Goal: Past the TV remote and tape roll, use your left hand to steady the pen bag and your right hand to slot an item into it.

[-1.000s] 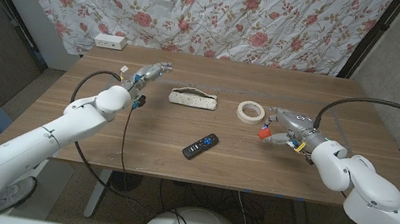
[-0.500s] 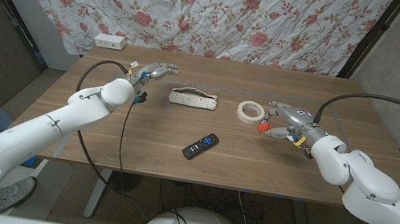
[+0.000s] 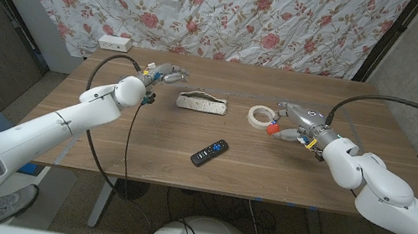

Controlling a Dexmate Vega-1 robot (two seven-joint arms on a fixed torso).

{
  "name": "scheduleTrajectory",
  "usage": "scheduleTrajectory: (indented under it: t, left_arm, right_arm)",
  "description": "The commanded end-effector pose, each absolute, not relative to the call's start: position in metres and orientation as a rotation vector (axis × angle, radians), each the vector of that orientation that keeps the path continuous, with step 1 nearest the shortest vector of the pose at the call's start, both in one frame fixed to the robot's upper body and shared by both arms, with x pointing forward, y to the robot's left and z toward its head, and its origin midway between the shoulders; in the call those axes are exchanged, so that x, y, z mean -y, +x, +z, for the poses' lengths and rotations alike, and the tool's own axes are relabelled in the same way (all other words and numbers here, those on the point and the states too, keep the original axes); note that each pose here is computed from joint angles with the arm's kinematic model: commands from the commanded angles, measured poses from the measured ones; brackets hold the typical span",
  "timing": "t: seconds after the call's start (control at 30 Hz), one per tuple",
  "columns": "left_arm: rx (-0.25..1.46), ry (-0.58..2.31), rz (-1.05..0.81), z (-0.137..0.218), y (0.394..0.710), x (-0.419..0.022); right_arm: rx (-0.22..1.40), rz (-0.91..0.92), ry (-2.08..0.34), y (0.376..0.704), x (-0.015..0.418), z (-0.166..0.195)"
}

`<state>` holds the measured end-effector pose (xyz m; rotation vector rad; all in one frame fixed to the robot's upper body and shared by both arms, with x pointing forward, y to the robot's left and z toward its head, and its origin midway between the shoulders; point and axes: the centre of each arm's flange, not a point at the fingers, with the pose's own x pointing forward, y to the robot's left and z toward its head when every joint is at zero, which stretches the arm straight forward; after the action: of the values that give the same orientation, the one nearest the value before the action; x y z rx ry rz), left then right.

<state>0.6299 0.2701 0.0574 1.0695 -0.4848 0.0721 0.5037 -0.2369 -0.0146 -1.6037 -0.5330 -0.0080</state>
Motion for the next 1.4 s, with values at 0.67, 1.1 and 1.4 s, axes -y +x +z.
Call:
scheduleTrajectory:
  t: [0.67, 1.1, 1.4]
  left_arm:
    - [0.429, 1.448, 0.189, 0.083, 0.615, -0.215]
    - [0.404, 1.621, 0.244, 0.085, 0.611, -0.199]
    - [0.355, 1.736, 0.262, 0.087, 0.613, -0.187]
  right_arm:
    - [0.654, -0.015, -1.56, 0.516, 0.219, -0.006]
    - [0.692, -0.018, -1.533, 0.519, 0.212, -0.005]
    - [0.708, -0.018, -1.53, 0.52, 0.209, -0.003]
